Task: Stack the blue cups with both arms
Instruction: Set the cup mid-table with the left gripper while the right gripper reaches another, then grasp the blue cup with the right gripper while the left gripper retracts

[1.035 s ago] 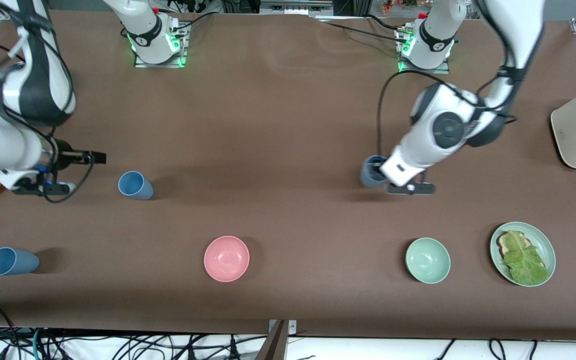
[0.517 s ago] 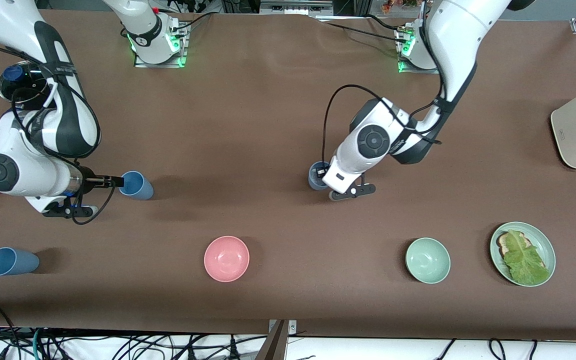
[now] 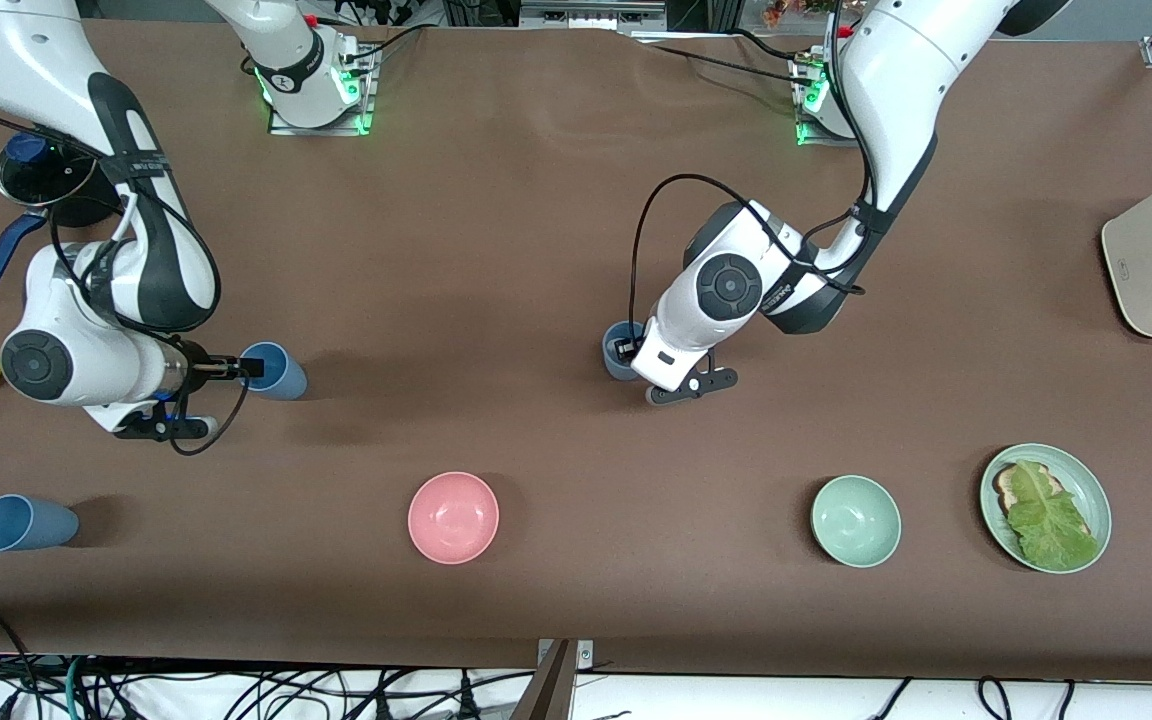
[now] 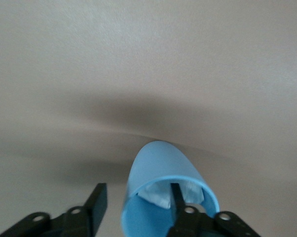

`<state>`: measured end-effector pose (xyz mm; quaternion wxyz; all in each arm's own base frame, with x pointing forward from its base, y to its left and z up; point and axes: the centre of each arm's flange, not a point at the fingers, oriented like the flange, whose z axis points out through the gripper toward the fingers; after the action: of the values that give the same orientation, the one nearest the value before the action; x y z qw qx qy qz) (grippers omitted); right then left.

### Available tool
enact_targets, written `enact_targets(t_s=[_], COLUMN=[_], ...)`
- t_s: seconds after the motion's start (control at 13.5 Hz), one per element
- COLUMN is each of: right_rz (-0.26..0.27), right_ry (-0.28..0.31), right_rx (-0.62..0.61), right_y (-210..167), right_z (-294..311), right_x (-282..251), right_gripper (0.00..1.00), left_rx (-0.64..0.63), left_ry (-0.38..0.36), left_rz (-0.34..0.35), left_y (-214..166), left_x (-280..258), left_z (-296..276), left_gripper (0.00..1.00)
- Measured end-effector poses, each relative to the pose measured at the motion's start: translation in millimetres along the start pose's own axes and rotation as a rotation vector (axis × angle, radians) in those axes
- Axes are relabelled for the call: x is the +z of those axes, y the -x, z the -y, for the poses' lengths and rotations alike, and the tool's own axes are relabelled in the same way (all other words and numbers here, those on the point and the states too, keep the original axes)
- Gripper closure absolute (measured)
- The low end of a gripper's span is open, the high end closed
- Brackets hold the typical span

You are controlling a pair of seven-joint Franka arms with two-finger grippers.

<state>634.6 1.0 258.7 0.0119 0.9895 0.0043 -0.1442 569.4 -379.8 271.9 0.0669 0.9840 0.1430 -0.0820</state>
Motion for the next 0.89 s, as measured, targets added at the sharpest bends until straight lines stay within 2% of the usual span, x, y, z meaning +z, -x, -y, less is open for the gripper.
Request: enact_targets(t_s=[0.07, 0.15, 0.22, 0.52, 0.67, 0.74, 0.89], right_rz=[0.006, 0.01, 0.012, 0.015, 0.013, 0.005, -0.005], right_ry=[0.0, -0.001, -0.001, -0.001, -0.002, -0.003, 0.0], right_rx=[-0.001, -0.001, -0.002, -0.003, -0.007, -0.013, -0.026], right_y=[-1, -1, -1, -1, -2, -2, -4], right_z=[0, 1, 1, 2, 5, 9, 17], right_x=[4, 6, 8, 9, 8, 3, -1], right_gripper=[0.0, 0.07, 0.2, 0.67, 0.89, 0.95, 0.95], left_rx=[0.001, -0.002, -0.01, 0.018, 0.049, 0.066, 0.125], left_ry=[-0.019, -0.037, -0.048, -0.095, -0.111, -0.118, -0.124], left_rz=[0.0, -0.007, -0.021, -0.065, -0.062, -0.05, -0.031], left_y=[2, 3, 3, 1, -11, -19, -32], left_x=[-19, -43, -71, -201, -255, -275, -301], left_z=[2, 6, 12, 62, 97, 114, 144], left_gripper=[0.26, 0.14, 0.03, 0.0, 0.0, 0.0, 0.0])
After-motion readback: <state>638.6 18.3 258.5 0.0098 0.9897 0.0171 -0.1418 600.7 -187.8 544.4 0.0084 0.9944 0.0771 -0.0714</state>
